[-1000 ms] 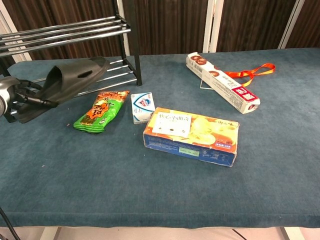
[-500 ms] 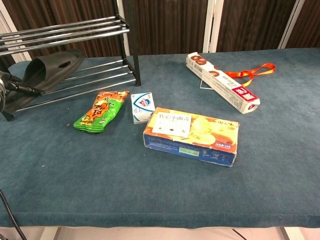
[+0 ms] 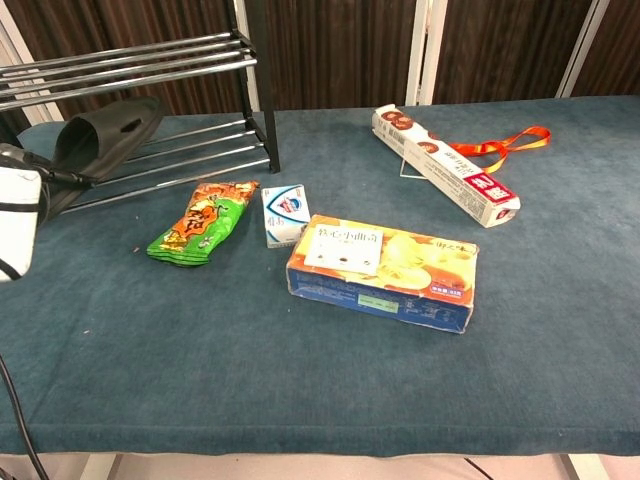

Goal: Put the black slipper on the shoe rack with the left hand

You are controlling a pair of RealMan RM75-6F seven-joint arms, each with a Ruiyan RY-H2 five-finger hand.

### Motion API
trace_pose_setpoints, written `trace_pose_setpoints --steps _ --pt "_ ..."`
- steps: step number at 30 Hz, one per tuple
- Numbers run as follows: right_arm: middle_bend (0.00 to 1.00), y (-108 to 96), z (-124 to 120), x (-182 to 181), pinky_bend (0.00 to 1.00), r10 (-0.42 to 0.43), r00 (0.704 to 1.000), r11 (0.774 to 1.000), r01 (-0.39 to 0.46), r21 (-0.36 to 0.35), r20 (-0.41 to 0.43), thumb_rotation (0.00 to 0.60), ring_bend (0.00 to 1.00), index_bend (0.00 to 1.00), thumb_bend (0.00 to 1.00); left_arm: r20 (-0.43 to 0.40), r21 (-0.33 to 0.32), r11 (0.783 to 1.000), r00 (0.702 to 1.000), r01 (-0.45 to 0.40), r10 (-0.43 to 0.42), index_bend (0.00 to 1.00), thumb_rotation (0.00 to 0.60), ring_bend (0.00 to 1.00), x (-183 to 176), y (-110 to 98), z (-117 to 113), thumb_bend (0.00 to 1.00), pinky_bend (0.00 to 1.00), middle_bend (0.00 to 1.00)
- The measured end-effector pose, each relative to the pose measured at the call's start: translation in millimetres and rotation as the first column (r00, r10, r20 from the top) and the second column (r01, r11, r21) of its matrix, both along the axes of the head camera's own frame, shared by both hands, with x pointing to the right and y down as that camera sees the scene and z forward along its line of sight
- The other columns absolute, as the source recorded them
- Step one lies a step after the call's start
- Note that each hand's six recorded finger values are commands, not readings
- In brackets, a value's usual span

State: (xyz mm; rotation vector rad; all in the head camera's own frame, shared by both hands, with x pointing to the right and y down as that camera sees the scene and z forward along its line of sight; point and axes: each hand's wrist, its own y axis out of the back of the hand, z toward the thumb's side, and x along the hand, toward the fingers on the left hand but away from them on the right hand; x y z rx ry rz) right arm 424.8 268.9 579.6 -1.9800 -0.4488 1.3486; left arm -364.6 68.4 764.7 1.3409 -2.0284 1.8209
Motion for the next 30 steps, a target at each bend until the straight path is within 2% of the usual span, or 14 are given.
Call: trace_pose_setpoints --steps 9,11,14,16,20,24,26,30 --pt "0.00 -2 1 3 0.00 0.010 1.000 1.000 -0.010 -0.016 0.000 0.600 0.00 0.00 0.09 0.017 0.053 0.999 1.000 -0.009 0.009 0.38 0.600 0.73 12 -16 0 0.34 0.90 0.76" --pt "0.00 -2 0 3 0.00 0.008 1.000 1.000 -0.008 -0.017 0.003 0.600 0.00 0.00 0.09 0.028 0.058 0.998 1.000 -0.010 0.008 0.33 0.591 0.66 10 -18 -1 0.34 0.82 0.69" --pt "0.00 -2 0 3 0.00 0.005 1.000 1.000 -0.005 -0.019 0.005 0.600 0.00 0.00 0.09 0.028 0.060 0.998 0.999 -0.017 0.015 0.20 0.572 0.48 8 -20 2 0.34 0.59 0.52" --pt "0.00 -1 0 3 0.00 0.005 1.000 1.000 -0.005 -0.021 0.004 0.600 0.00 0.00 0.09 0.018 0.059 0.998 1.000 -0.026 0.025 0.14 0.561 0.41 8 -20 5 0.34 0.50 0.45" --pt "0.00 0 1 3 0.00 0.004 1.000 1.000 -0.004 -0.024 0.003 0.600 0.00 0.00 0.09 0.009 0.050 0.998 1.000 -0.030 0.030 0.08 0.508 0.33 2 -19 12 0.34 0.41 0.37" --pt "0.00 1 0 3 0.00 0.003 1.000 1.000 -0.003 -0.023 -0.001 0.600 0.00 0.00 0.09 -0.018 0.040 0.999 0.999 -0.031 0.032 0.01 0.401 0.16 1 -18 19 0.35 0.25 0.22" --pt "0.00 3 0 3 0.00 -0.001 1.000 1.000 0.001 -0.026 -0.002 0.600 0.00 0.00 0.09 -0.023 0.039 0.999 0.999 -0.039 0.040 0.00 0.373 0.11 0 -18 21 0.35 0.22 0.18" --pt "0.00 6 -2 1 0.00 -0.011 1.000 1.000 0.011 -0.021 0.002 0.600 0.00 0.00 0.09 -0.014 0.024 0.997 0.997 -0.073 0.073 0.00 0.330 0.08 -1 -18 24 0.35 0.16 0.16"
